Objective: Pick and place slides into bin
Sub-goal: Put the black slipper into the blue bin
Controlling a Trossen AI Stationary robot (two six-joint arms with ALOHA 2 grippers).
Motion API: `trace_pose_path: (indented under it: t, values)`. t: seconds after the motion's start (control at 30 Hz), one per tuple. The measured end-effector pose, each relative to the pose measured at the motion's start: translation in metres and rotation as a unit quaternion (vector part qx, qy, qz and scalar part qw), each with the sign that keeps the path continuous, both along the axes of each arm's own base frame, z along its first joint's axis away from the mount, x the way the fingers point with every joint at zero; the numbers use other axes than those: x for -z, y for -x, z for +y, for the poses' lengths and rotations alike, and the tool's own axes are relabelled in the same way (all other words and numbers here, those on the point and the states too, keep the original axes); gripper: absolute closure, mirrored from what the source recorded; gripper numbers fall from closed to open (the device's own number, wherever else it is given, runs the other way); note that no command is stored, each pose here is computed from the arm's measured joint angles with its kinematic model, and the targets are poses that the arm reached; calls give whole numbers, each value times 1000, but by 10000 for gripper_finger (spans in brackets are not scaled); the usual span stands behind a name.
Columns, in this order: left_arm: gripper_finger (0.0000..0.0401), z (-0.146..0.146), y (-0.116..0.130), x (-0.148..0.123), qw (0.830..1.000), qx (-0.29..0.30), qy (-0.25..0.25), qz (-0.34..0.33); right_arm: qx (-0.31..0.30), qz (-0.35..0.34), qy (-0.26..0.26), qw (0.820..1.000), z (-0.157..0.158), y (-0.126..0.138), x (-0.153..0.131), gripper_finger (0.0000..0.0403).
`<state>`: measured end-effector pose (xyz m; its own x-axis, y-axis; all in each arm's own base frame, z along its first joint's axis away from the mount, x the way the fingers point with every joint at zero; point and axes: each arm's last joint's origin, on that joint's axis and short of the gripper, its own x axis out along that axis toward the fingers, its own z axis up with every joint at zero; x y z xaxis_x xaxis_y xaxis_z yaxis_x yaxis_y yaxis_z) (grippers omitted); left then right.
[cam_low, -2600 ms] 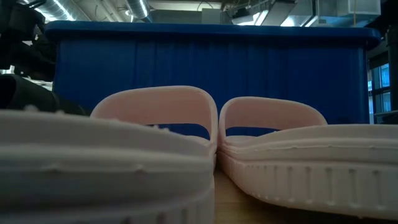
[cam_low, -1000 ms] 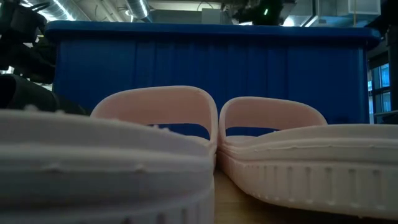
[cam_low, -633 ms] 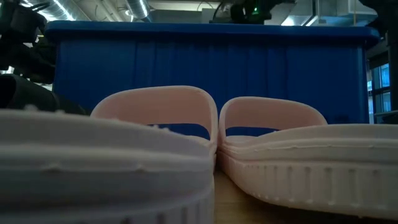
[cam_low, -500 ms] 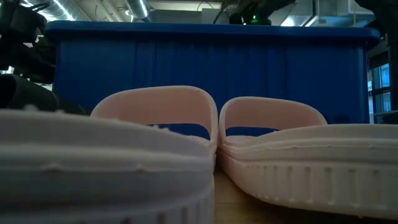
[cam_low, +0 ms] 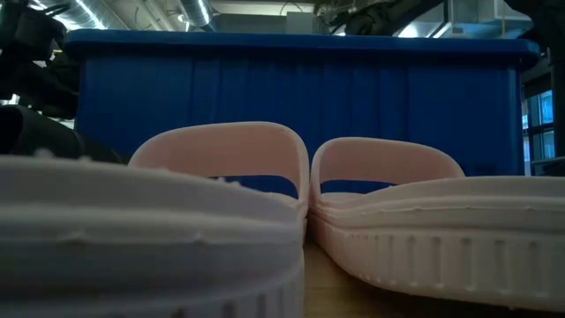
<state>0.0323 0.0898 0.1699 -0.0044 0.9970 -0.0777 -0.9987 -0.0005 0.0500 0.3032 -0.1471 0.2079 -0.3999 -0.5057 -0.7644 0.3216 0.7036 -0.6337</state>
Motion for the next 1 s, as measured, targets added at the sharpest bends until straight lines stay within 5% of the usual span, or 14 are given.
trace_pose_path:
  t: [0.33,1.0]
  values:
    - [111,0,0,0,1000,-2,0,0,-41,8,-16,999,-13,7,24,386]
    - [111,0,0,0,1000,-3,0,-4,-58,-11,-4,998,-45,11,23,386]
